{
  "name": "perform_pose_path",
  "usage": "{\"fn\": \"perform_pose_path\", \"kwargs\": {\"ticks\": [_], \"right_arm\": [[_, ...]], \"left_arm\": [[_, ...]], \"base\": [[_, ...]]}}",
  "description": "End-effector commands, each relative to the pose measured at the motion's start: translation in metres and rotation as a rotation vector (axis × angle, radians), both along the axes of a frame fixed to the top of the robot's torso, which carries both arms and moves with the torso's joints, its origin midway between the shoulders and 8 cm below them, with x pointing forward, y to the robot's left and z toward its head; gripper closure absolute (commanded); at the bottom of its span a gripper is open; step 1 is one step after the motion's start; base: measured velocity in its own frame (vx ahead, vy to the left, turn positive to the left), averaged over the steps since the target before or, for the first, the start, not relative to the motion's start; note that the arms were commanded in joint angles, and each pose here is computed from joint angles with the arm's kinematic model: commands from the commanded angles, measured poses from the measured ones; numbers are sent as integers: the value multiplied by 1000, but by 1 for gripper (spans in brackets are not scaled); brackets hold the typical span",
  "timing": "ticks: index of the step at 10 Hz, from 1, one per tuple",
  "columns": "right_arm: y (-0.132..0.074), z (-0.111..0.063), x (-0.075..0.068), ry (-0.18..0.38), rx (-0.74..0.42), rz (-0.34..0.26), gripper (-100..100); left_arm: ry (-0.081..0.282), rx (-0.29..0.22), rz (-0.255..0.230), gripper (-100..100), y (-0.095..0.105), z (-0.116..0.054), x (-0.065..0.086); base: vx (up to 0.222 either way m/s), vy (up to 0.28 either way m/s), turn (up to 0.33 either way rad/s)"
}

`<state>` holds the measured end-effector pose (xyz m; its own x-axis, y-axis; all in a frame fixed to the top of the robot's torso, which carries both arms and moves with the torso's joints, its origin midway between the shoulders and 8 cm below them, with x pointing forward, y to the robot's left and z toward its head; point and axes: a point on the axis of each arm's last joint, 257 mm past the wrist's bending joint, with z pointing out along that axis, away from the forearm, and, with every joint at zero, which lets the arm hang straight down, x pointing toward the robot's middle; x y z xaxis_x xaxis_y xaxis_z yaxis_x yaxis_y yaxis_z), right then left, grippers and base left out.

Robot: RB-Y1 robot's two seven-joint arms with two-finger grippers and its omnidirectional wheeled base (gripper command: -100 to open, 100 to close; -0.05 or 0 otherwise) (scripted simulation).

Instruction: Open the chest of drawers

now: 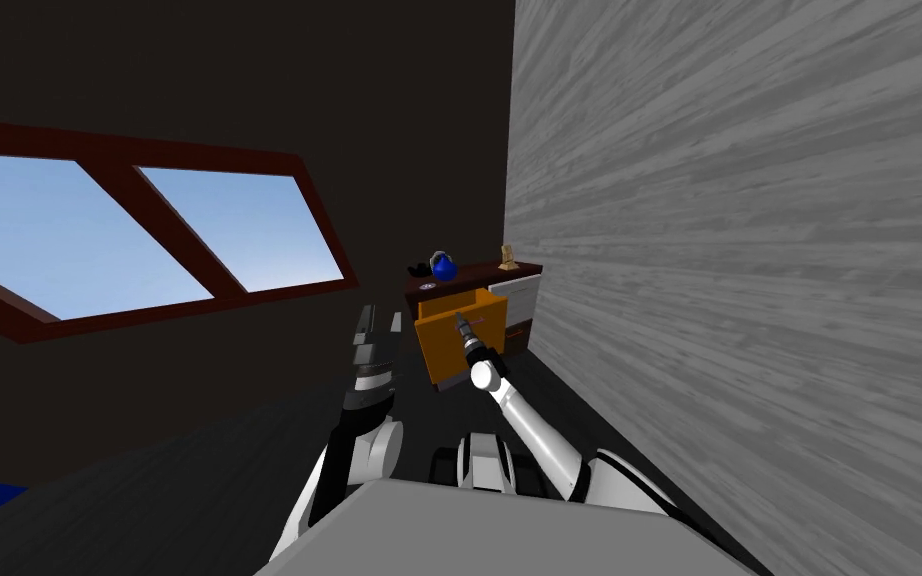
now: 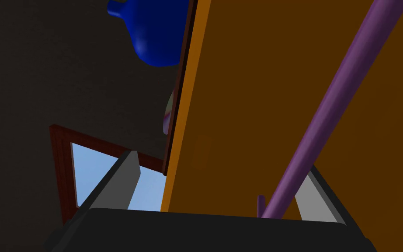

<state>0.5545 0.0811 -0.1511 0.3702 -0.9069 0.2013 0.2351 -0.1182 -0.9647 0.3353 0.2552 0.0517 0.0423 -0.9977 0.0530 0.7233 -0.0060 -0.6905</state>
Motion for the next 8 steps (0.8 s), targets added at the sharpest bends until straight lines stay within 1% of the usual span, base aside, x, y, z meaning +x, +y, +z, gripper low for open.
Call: {"fn": "perform_pose_path", "kwargs": {"ticks": [1, 2, 3, 8], "right_arm": [[4, 16, 10, -3, 1, 25, -100], [2, 9, 7, 5, -2, 18, -100], [3, 8, 7, 7, -5, 20, 0], [2, 5, 7, 12, -7, 20, 0]], "left_arm": [[0, 0, 0, 0, 0, 0, 0], [0, 0, 0, 0, 0, 0, 0], [0, 0, 0, 0, 0, 0, 0], [0, 0, 0, 0, 0, 0, 0]], "base": [[-51, 19, -67], [-17, 10, -16], [0, 0, 0], [0, 0, 0]]}}
